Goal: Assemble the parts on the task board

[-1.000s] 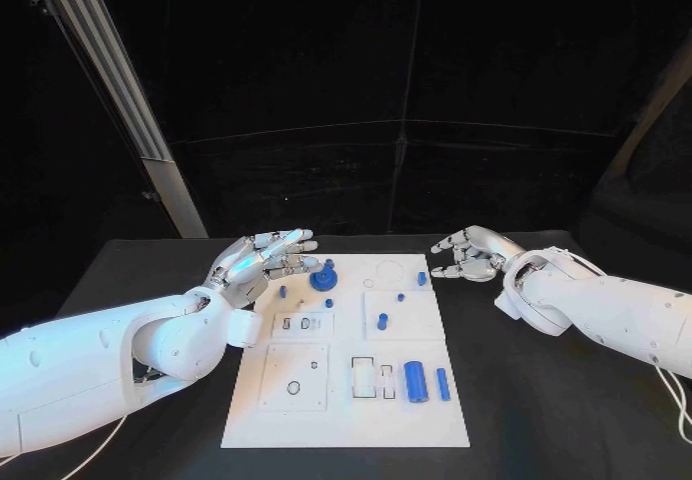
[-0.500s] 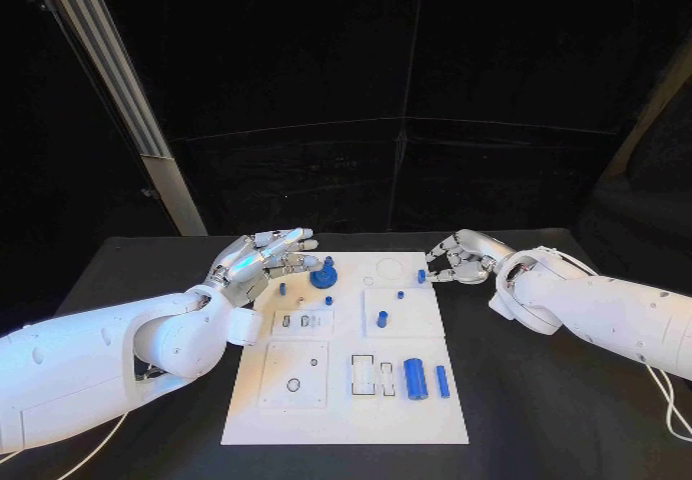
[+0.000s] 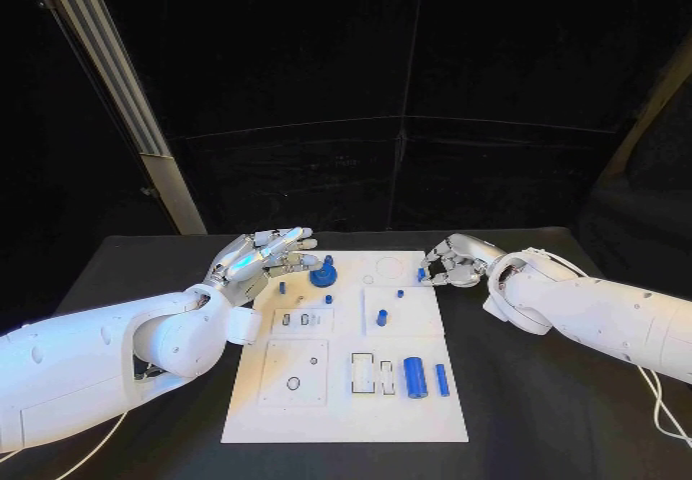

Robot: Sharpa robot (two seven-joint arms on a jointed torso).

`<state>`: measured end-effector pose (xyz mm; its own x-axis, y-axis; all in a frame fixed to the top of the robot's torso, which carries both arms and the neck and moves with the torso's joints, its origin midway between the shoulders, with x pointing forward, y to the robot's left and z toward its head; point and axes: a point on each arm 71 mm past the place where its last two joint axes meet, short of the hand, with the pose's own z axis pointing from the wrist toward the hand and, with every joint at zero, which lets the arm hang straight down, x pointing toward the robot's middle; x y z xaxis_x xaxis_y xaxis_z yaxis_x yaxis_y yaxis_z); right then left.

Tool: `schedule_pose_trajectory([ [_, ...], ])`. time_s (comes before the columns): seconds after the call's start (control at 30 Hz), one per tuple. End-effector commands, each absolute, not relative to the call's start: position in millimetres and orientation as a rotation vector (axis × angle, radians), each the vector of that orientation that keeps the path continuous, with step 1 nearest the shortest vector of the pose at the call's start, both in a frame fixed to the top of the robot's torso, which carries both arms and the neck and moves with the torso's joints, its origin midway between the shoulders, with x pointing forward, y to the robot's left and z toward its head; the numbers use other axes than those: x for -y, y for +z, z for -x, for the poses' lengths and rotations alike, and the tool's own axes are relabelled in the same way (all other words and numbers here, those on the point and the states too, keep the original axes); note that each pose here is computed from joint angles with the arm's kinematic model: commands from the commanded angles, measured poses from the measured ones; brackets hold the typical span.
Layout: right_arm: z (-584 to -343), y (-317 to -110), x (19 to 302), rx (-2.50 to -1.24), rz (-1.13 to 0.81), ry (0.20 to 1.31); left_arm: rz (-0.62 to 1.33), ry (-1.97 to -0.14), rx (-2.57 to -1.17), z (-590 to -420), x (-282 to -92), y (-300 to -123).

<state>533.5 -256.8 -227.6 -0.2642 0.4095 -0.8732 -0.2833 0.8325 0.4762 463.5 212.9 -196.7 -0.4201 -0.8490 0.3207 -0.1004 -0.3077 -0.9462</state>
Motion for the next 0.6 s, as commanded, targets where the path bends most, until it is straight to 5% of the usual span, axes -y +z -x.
schedule_pose_trajectory([
  [0.03, -534.6, -230.1, 255.9, -1.742, -0.081, 0.642, 1.215, -1.806, -1.382, -463.0, -211.8, -195.0],
  [0.6, -538.5, -231.3, 249.1, -1.714, -0.070, 0.629, 1.217, -1.802, -1.382, -463.4, -213.5, -195.4],
])
